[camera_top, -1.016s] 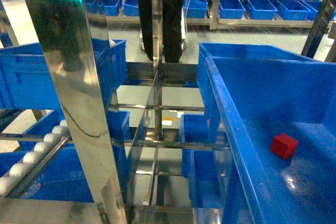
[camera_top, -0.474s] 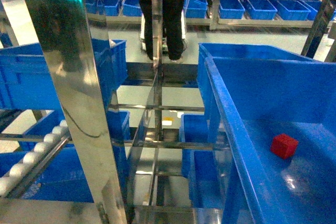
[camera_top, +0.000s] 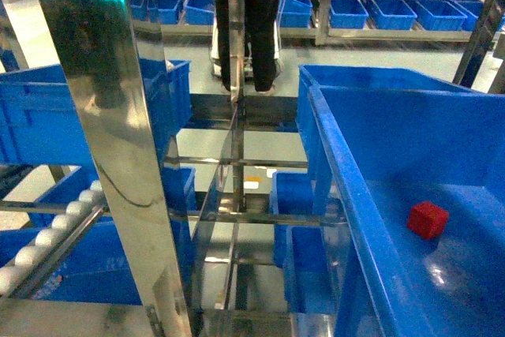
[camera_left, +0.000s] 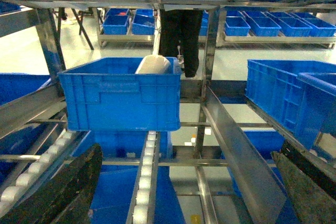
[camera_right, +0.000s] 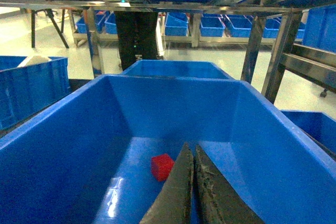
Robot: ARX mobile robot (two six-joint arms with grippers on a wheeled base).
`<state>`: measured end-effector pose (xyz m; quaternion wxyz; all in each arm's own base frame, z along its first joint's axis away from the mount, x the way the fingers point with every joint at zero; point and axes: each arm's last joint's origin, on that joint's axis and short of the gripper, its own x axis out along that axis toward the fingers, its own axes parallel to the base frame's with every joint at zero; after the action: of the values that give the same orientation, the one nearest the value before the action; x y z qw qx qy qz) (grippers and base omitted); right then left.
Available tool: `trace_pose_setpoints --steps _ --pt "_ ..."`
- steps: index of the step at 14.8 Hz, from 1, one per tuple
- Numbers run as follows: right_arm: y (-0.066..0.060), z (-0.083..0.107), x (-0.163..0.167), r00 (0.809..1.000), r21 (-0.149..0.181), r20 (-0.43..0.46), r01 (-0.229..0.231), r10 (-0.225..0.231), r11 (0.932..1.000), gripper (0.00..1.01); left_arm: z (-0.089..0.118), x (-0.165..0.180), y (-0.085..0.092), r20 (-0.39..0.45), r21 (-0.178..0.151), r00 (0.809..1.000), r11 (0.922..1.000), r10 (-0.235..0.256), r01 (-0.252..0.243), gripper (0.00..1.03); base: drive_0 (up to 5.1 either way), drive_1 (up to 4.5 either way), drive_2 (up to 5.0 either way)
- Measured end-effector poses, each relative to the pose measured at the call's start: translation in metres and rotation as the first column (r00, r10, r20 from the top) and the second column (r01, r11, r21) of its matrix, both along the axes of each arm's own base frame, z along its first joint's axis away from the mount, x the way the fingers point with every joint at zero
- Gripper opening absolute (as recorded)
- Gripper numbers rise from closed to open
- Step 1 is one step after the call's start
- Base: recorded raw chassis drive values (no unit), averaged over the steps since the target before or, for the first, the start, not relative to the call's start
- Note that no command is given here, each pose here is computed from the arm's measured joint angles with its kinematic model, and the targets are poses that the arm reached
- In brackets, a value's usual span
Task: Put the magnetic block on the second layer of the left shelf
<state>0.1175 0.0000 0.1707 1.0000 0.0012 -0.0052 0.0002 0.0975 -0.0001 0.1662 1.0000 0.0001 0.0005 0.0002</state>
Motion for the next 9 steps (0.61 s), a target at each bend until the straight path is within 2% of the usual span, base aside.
trace_pose_setpoints --steps 6,7,8,9 --pt "0.0 0.0 -0.009 1.0 0.0 0.004 0.0 0.0 1.0 0.02 0.0 0.0 0.0 0.0 0.0 1.0 1.0 0.0 0.0 0.98 0.0 0.0 0.0" --pt "0.0 -0.001 -0.01 1.0 0.0 -0.004 0.0 0.0 1.0 0.02 0.0 0.0 0.0 0.0 0.0 1.0 1.0 0.0 0.0 0.98 0.0 0.0 0.0" --pt "0.0 -0.007 -0.017 0.999 0.0 -0.051 -0.001 0.001 1.0 0.02 0.0 0.0 0.0 0.0 0.0 1.0 1.0 0.001 -0.001 0.98 0.0 0.0 0.0" --pt "0.0 -0.002 -0.021 1.0 0.0 0.008 0.001 -0.001 1.0 0.02 0.0 0.0 0.0 -0.001 0.0 1.0 1.0 0.0 0.0 0.98 0.0 0.0 0.0"
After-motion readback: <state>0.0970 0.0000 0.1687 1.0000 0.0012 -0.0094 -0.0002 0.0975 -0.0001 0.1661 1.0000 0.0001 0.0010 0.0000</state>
